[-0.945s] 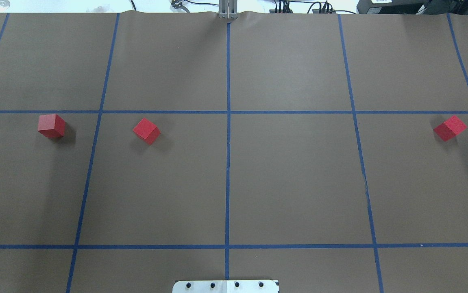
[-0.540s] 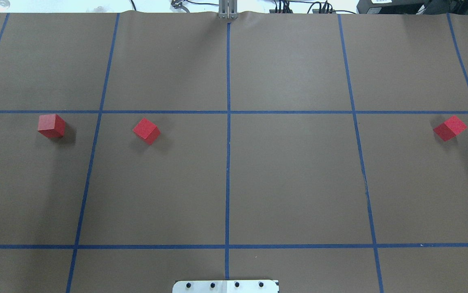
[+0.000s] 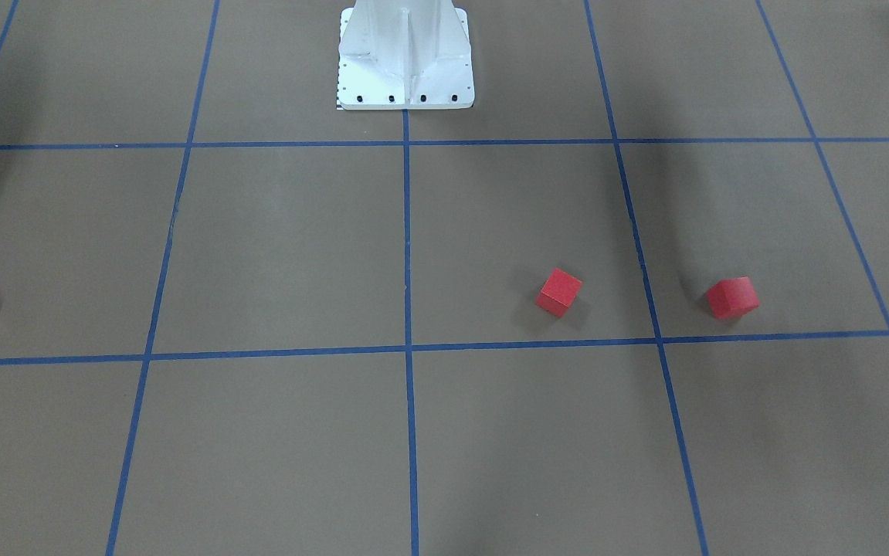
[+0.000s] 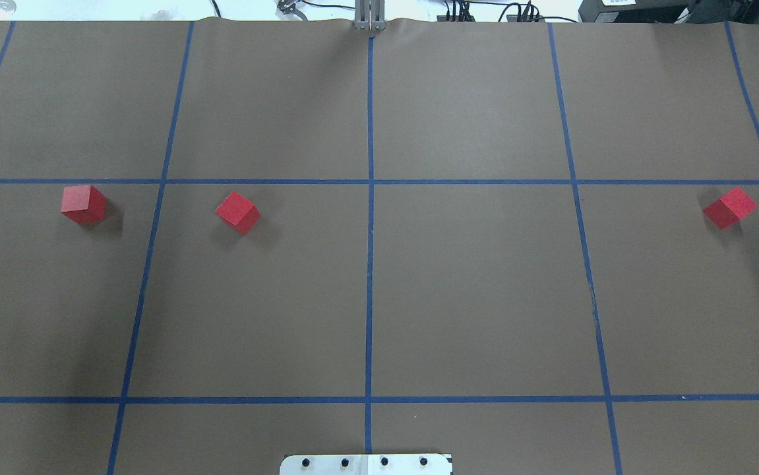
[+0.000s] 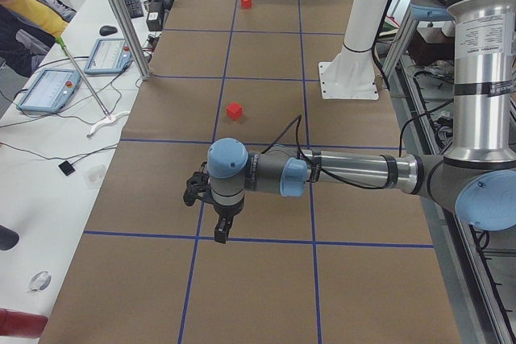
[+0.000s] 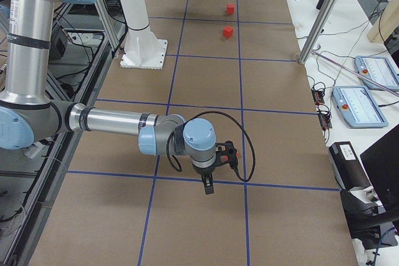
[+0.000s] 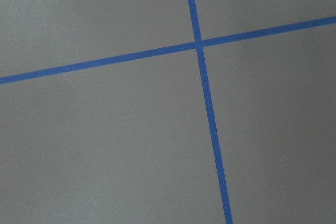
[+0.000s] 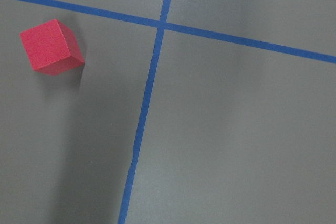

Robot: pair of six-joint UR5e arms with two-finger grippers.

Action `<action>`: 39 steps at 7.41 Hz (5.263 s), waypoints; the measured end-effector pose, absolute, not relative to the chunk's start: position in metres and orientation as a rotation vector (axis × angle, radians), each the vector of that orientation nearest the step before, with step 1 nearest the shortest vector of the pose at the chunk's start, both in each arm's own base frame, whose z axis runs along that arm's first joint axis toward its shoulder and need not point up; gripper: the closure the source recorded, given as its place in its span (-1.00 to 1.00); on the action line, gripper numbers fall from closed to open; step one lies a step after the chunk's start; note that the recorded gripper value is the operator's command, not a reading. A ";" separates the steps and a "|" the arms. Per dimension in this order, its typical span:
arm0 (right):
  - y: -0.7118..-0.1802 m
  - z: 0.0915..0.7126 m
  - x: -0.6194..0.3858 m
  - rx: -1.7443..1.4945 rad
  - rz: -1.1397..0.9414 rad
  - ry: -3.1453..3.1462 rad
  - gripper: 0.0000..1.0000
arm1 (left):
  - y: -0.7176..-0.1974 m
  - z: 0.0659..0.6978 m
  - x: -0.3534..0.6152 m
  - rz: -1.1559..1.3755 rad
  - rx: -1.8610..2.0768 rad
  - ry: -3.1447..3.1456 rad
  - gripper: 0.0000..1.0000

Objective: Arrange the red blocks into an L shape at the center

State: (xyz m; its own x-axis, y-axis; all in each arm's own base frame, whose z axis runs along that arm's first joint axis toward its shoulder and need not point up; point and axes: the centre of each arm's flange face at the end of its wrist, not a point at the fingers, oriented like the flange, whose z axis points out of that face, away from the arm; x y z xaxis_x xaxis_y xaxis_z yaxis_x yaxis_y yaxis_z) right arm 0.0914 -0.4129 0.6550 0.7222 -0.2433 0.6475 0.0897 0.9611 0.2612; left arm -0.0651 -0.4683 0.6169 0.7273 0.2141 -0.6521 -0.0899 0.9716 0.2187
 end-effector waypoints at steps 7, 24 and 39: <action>-0.458 0.613 0.050 0.285 -0.204 -0.808 -0.99 | -0.529 0.550 -0.062 0.180 0.351 0.741 -1.00; -0.534 0.649 -0.155 0.206 -0.393 -0.766 1.00 | -0.532 0.541 -0.049 0.170 0.371 0.753 -1.00; -0.414 0.184 -0.584 0.042 0.095 -0.810 1.00 | -0.528 0.545 -0.049 0.170 0.368 0.754 -1.00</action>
State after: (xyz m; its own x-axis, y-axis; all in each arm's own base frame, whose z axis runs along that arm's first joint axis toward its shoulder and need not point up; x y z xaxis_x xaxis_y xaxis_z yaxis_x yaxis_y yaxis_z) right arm -0.5840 -0.4141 0.1842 0.6853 0.0685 0.7250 -0.1007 0.9949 0.0012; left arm -0.0488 -0.5282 0.5452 0.7193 0.2805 -0.6356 -0.0199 0.9228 0.3847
